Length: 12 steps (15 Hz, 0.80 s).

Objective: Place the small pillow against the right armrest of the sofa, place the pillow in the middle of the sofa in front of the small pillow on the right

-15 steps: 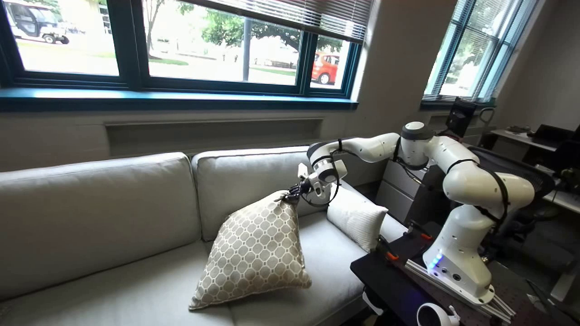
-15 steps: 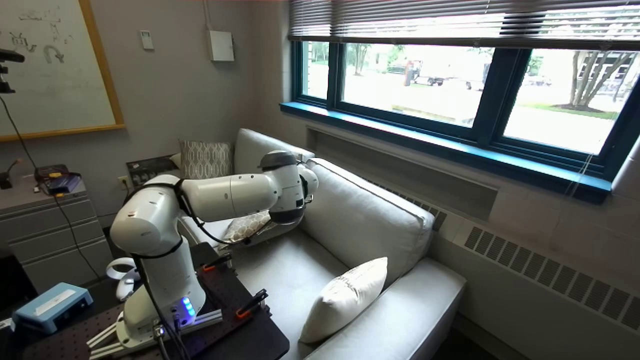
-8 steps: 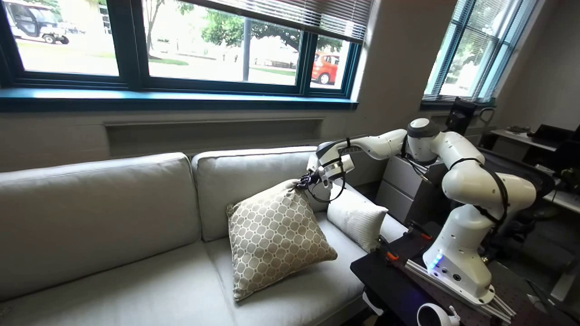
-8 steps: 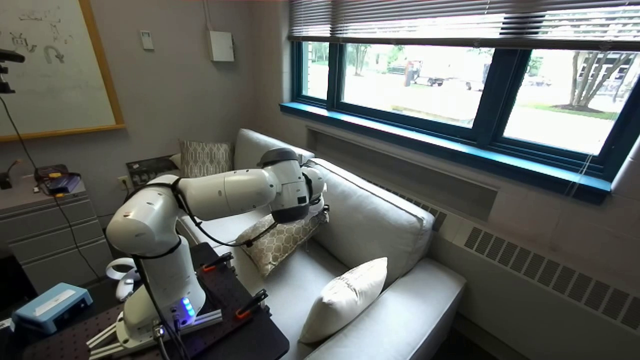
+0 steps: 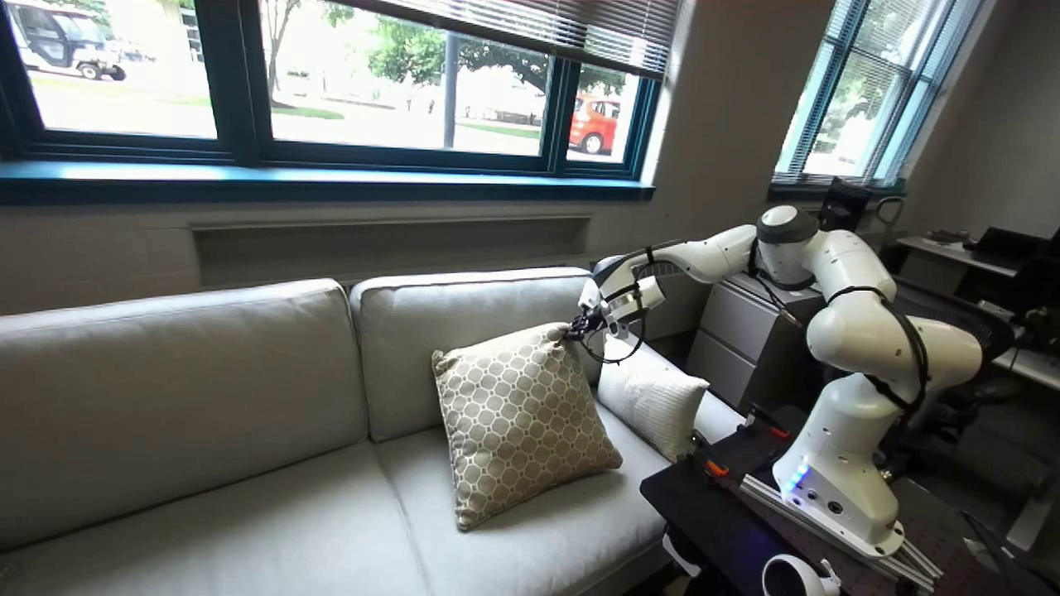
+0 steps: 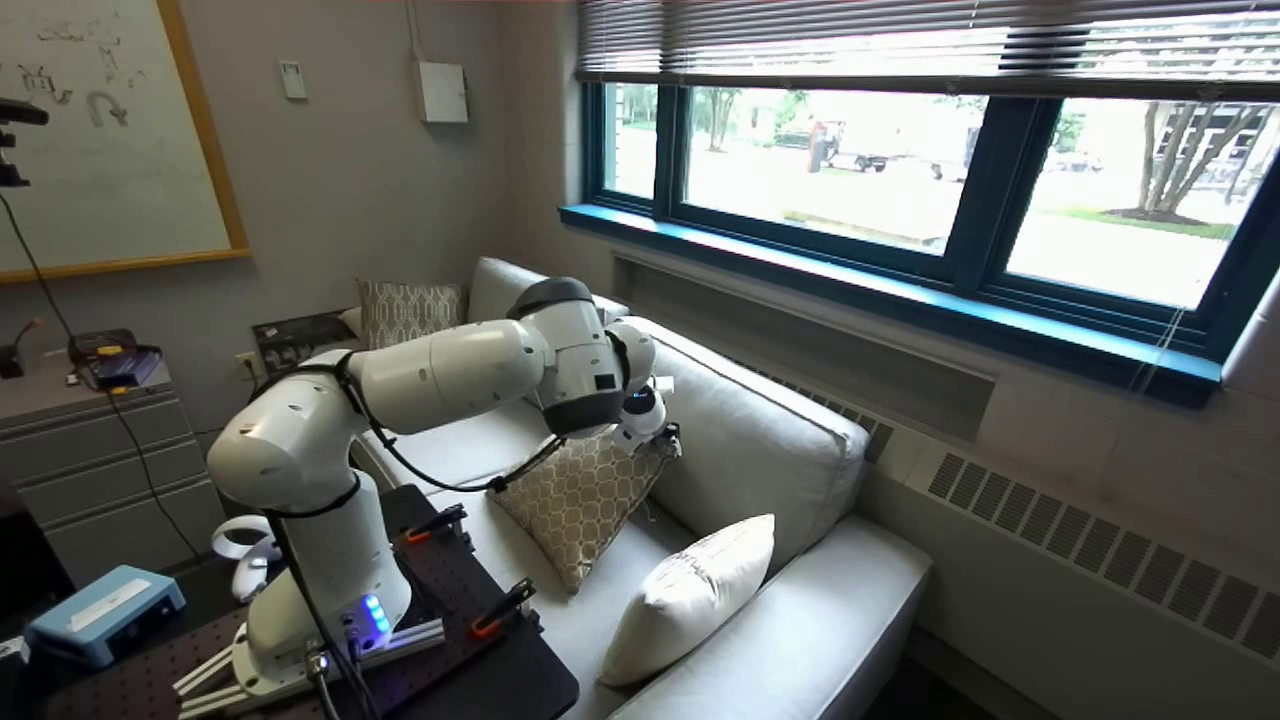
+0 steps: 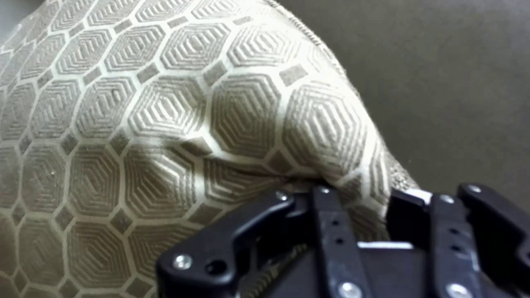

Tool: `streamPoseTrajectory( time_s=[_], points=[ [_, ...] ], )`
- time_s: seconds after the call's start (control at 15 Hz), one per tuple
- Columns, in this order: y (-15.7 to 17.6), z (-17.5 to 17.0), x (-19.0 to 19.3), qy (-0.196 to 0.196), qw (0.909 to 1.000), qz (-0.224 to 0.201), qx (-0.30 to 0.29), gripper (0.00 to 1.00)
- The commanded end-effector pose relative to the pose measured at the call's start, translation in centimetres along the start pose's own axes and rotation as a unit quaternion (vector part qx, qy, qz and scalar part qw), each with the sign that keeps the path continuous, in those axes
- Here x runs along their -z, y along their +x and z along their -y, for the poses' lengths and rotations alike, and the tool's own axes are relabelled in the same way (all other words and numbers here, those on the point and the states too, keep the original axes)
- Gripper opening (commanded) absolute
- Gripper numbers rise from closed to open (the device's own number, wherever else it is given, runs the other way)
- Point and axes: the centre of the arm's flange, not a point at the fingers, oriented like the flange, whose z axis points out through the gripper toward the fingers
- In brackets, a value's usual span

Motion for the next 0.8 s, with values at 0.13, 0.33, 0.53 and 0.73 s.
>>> streamPoseTrajectory(
  time_s=[0.13,0.33,0.53,0.73],
  points=[
    [1.3,-7.4,8.0,-0.026,0.9927,-0.085,-0.081,0.01],
    [0.6,-9.0,11.1,-0.001,0.9868,-0.120,-0.109,0.01],
    [-0.4,-10.8,14.2,0.028,0.9794,-0.145,-0.137,0.01],
    [-0.7,-13.1,17.2,0.052,0.9690,-0.158,-0.183,0.01]
  ],
)
